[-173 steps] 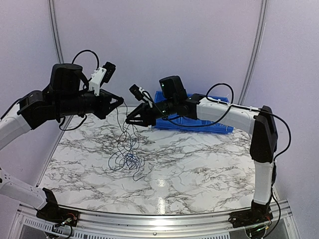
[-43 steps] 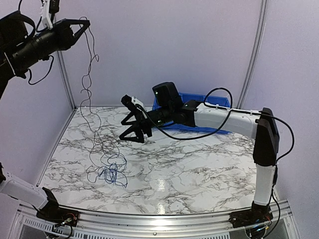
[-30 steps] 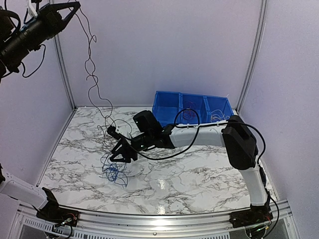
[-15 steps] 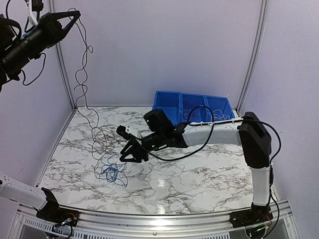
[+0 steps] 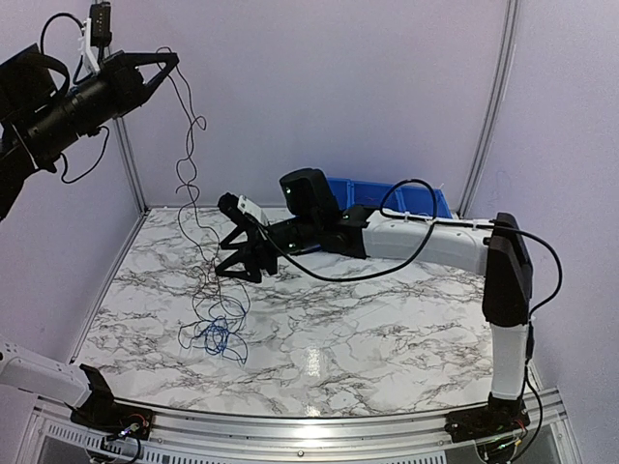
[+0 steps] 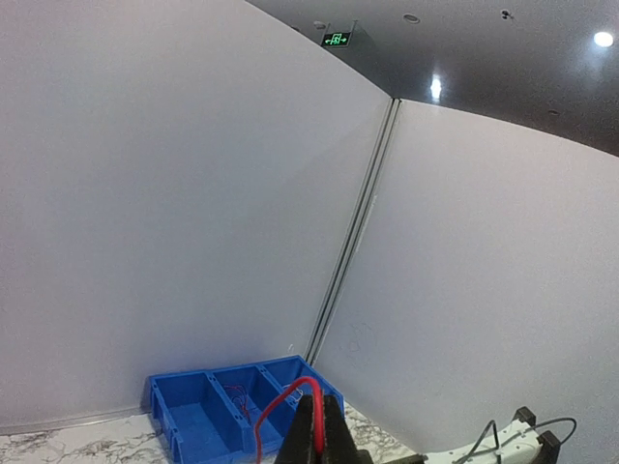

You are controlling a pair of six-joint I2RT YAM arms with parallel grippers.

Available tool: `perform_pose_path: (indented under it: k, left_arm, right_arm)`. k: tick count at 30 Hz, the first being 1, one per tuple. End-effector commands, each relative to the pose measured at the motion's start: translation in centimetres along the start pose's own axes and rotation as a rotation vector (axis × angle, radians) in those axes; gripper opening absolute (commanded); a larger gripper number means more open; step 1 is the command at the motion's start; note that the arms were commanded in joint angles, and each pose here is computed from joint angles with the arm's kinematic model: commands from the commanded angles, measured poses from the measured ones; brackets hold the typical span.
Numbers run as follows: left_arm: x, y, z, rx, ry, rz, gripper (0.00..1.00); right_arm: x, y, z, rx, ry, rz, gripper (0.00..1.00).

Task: Untangle the cables

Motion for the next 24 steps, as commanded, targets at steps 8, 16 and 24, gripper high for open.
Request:
perform_pose_path:
  k: [8,16,24]
  left_arm:
    - [0.9,-0.5,-1.1,-0.070,-0.050,-0.032,0.00]
    - [0.7,0.1,-1.4,-0.091,-0.076,-0.018,0.00]
    - [0.6,0.4,-1.6,-0.102,-0.090,-0.011,0.00]
  right_arm:
    - [-3.3,-0.9,-2.3,-0.094,0.040,0.061,0.77]
    - [-7.0,-1.2,-3.6,-0.129,0.012,0.125,0.76]
    - [-8.3,1.4,-3.2,0.026,0.086,0.085,0.77]
Point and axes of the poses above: each gripper's point midway between its finger pads, its own y axis out along the fingers, its own z axis along the line the jaws close on, x = y × z, the point moved 5 cm from there along -y, back along the fingers, and after that the axes turned 1 degree about -y, right-handed, at the moved point
